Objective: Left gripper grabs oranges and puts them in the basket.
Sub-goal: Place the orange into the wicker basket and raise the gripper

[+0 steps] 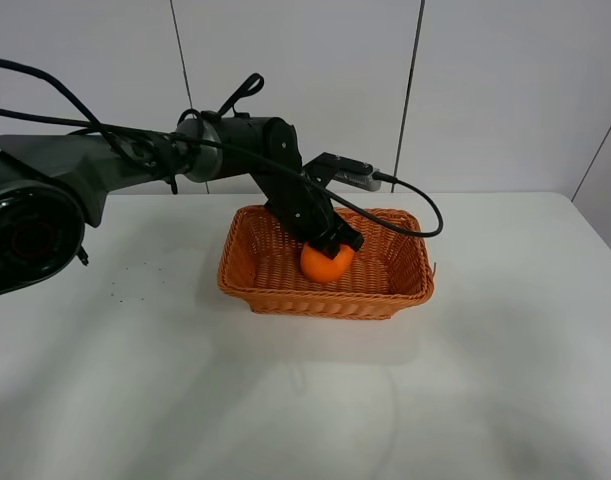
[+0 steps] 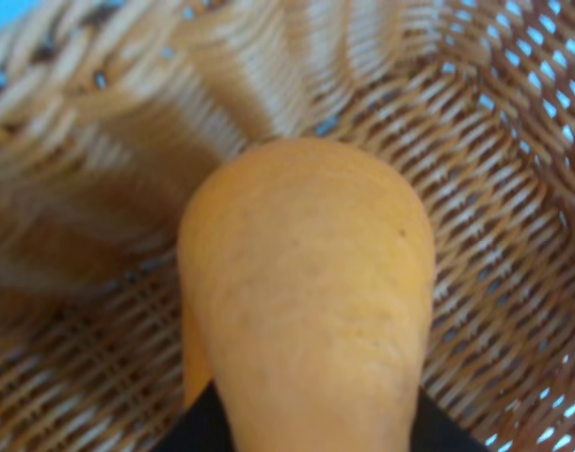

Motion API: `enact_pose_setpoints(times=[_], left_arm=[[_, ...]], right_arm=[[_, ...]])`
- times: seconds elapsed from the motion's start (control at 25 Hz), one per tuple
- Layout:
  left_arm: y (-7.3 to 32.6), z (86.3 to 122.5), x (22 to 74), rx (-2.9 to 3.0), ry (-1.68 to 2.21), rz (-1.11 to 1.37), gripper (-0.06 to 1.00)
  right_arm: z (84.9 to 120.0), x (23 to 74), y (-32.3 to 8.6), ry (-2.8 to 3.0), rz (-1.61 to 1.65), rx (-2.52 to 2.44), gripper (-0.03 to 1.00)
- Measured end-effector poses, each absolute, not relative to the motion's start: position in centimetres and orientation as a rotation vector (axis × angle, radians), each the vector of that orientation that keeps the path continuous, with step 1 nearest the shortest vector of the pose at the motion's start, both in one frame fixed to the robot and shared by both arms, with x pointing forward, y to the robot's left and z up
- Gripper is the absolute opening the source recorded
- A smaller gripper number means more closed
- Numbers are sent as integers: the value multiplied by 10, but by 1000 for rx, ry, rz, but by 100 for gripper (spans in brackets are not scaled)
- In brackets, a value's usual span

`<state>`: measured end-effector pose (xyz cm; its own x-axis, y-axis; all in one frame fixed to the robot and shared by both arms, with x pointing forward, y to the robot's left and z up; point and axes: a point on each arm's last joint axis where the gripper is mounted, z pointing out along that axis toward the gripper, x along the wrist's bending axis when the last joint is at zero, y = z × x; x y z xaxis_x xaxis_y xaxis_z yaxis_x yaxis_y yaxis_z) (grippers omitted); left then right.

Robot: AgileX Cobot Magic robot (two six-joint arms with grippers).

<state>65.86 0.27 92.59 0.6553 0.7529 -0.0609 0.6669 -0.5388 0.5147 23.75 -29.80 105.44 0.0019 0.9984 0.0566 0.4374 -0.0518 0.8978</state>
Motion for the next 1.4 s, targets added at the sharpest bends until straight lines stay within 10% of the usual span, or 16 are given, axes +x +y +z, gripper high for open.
enact_pose_setpoints(times=[0.44,0.8,1.4], left_arm=[[4,919,658,2401,1104,225,32],[7,919,660,2436,1084,267,87],[1,972,668,2378,1056,310,91]], right_arm=[[1054,237,-298,1517,1010,1575,69],[1054,237,-298,1517,1010,1575,69],[1054,237,-298,1517,1010,1575,69]])
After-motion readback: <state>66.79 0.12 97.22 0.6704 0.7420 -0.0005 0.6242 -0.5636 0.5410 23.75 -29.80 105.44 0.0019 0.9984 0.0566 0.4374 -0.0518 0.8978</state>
